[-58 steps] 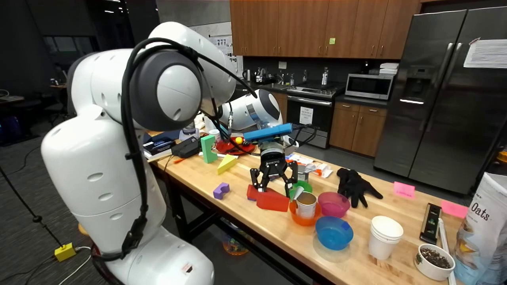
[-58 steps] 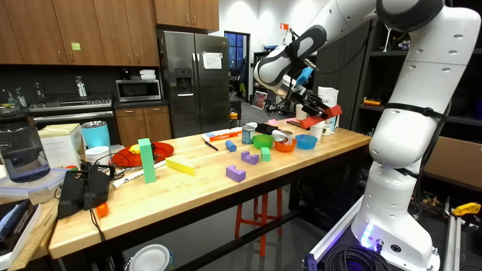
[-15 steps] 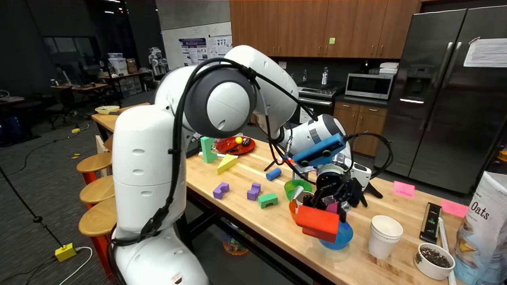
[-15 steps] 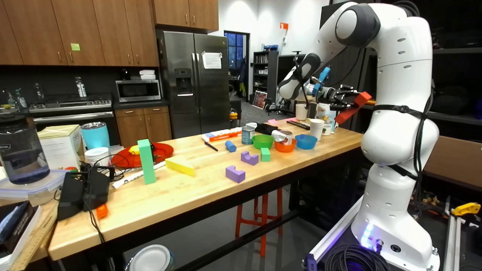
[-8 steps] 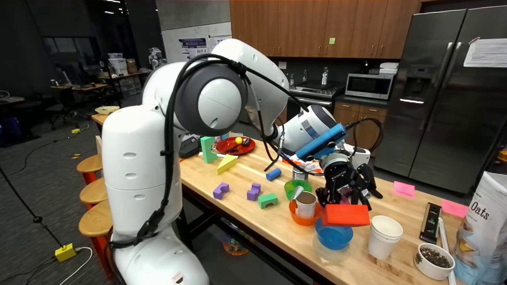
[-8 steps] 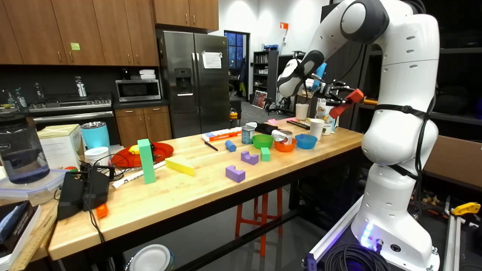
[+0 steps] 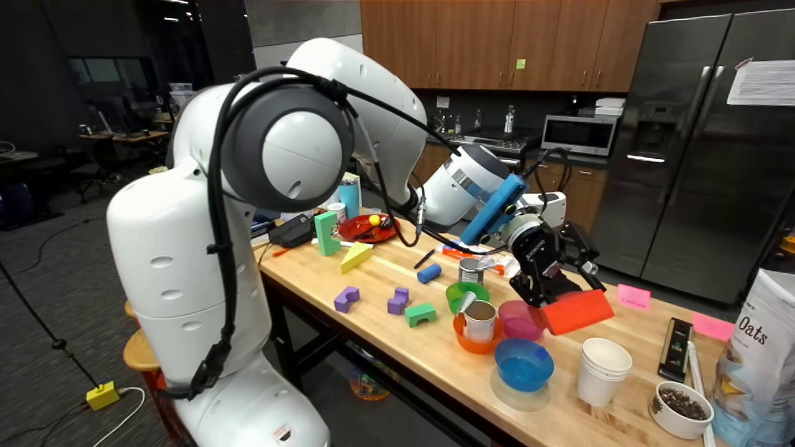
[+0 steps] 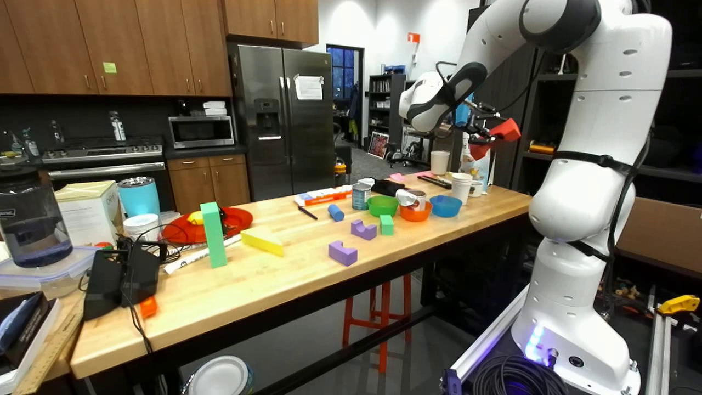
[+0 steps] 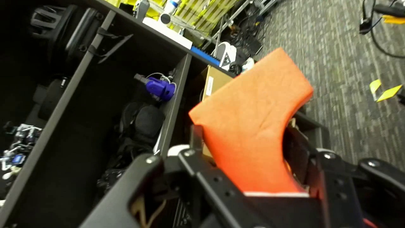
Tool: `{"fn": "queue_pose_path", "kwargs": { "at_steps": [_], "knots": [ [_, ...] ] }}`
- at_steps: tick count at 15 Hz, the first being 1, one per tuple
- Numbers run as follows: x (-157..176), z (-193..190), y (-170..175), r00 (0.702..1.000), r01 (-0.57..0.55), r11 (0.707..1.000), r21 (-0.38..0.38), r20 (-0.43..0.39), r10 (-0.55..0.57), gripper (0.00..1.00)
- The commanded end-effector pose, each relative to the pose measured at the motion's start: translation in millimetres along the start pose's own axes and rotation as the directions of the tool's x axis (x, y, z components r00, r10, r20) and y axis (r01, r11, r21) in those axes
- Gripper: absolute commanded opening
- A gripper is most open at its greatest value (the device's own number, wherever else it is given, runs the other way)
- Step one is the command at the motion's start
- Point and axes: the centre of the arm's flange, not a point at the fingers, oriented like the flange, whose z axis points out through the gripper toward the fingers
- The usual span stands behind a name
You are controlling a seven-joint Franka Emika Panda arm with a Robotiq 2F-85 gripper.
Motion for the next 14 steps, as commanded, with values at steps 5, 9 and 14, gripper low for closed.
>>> {"fn": "queue_pose_path", "kwargs": {
  "at_steps": [5,9,14],
  "knots": [
    [-33,-5,5,0.929,-0.294,0.952,-0.083,-0.26,0.264,0.39],
    [-26,-12,-7,0.838,-0.404,0.915,0.024,-0.393,0.38,0.39],
    [-8,-21,-35,0.702,-0.456,0.854,0.25,-0.489,0.518,0.39]
  ]
}}
